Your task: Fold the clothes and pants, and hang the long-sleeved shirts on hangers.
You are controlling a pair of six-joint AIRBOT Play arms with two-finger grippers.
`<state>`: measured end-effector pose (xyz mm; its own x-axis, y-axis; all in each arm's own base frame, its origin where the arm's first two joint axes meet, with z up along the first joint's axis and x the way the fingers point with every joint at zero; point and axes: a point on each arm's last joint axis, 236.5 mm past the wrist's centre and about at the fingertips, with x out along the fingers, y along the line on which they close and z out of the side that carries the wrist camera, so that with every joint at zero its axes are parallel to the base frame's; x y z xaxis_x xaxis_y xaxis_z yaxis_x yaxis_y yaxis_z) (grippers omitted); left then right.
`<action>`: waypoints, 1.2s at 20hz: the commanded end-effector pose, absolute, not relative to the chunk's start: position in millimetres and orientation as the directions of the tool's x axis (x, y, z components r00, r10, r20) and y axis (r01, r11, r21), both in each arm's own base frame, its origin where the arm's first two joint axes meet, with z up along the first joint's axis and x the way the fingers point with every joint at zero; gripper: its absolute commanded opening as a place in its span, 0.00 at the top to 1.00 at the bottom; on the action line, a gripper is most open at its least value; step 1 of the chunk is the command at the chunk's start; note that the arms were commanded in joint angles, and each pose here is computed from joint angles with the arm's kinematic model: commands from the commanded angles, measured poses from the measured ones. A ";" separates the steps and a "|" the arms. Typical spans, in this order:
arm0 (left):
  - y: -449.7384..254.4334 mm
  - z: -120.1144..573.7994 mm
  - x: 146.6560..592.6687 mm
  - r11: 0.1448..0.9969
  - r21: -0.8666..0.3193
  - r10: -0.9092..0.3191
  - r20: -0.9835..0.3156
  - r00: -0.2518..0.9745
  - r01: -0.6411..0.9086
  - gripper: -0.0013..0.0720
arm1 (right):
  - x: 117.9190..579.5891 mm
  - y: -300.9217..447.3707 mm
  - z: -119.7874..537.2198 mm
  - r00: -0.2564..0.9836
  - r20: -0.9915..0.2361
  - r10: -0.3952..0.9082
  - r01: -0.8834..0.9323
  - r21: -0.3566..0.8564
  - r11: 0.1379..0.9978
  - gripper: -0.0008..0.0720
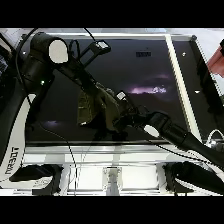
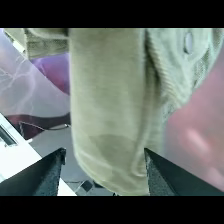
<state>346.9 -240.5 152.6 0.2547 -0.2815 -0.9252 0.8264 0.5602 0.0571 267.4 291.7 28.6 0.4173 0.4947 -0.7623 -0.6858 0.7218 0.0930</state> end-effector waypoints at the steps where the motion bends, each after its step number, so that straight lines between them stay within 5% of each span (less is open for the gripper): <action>1: -239.6 152.5 347.8 0.562 0.060 -0.278 -0.925 0.257 0.825 0.90 | 267.3 287.2 34.2 0.422 -0.769 0.480 -0.638 0.124 0.760 0.24; 19: -240.4 152.5 347.3 0.561 0.060 -0.279 -0.925 0.257 0.826 0.90 | 307.2 324.8 43.0 0.502 -0.671 0.545 -0.482 0.306 0.821 0.23; 24: -240.3 152.5 347.2 0.561 0.060 -0.279 -0.925 0.256 0.826 0.90 | 304.9 320.8 18.0 0.468 -0.727 0.503 -0.462 0.284 0.840 0.23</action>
<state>347.3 -240.1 152.5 0.2569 -0.2787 -0.9254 0.8253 0.5615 0.0600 306.0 322.0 30.2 0.4846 0.5223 -0.7017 -0.4795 0.8295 0.2862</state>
